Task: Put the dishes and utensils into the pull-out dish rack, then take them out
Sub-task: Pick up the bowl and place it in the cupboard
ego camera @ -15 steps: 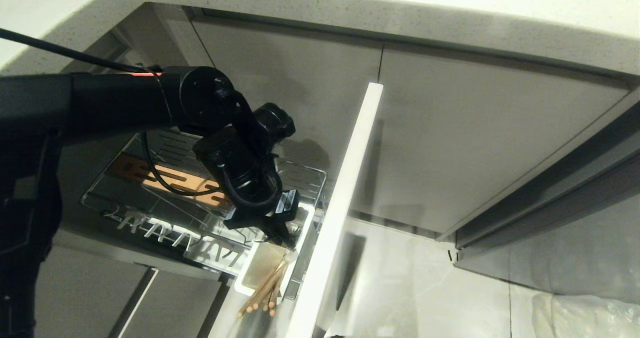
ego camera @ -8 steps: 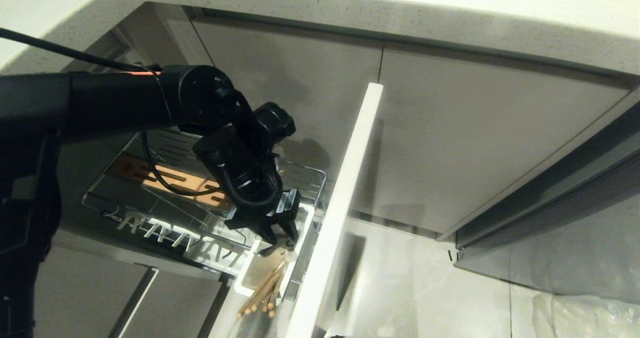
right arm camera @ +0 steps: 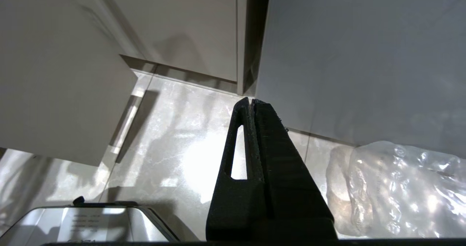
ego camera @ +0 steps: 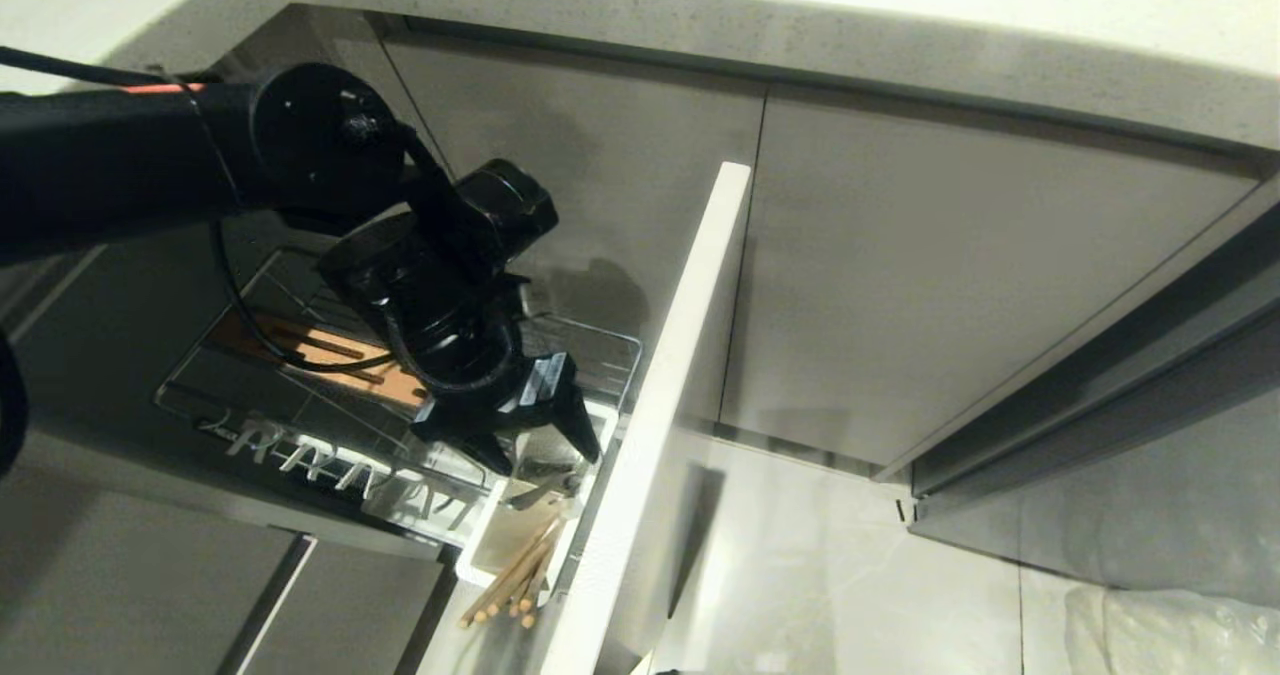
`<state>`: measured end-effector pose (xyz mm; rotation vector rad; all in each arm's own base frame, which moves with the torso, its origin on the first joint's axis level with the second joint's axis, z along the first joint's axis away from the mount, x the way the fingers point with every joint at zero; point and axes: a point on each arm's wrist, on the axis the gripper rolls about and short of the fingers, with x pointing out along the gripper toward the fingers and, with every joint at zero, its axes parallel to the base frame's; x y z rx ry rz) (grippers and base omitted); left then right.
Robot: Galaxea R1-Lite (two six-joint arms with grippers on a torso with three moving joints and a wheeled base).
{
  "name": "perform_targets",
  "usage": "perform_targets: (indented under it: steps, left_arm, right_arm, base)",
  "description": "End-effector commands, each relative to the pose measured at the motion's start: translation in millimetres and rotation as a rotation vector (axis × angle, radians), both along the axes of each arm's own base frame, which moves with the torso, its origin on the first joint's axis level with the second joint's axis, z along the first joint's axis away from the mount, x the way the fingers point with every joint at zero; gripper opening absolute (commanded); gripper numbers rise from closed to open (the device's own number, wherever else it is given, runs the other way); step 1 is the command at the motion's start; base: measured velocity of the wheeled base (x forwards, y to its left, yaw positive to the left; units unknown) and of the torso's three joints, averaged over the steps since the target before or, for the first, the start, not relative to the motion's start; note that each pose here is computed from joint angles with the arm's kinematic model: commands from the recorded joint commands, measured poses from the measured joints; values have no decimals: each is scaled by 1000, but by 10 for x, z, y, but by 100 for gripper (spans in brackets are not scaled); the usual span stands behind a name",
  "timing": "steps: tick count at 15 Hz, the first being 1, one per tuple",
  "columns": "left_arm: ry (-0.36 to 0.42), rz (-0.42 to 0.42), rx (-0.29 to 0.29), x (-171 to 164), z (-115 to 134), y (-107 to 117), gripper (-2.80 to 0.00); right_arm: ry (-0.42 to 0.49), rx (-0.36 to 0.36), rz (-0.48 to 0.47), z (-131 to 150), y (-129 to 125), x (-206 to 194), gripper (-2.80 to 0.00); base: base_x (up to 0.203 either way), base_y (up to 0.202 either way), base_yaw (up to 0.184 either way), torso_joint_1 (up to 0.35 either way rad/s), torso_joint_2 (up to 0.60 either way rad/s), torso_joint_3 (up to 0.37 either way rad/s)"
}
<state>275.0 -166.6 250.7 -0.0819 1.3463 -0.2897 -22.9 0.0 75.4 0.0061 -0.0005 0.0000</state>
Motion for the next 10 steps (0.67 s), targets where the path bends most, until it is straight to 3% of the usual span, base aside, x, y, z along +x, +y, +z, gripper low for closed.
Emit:
perform_targets:
  steps: [1, 5, 6, 10]
  left_arm:
    - [-57, 2, -31, -160, 216, 94, 0]
    - [-152, 4, -71, -479, 552, 279, 0]
    - [-174, 3, -83, -564, 628, 327, -280]
    - [-297, 5, -116, -944, 926, 523, -280]
  right_arm:
    - [0, 0, 0, 1, 0, 1, -280]
    - [0, 0, 0, 1, 0, 1, -280]
    - [0, 0, 0, 1, 0, 1, -280]
    - [0, 0, 0, 1, 0, 1, -280]
  base:
    - [0, 0, 0, 0, 0, 0]
    - [0, 0, 0, 0, 0, 0]
    - [0, 0, 0, 0, 0, 0]
    - [0, 0, 0, 0, 0, 0]
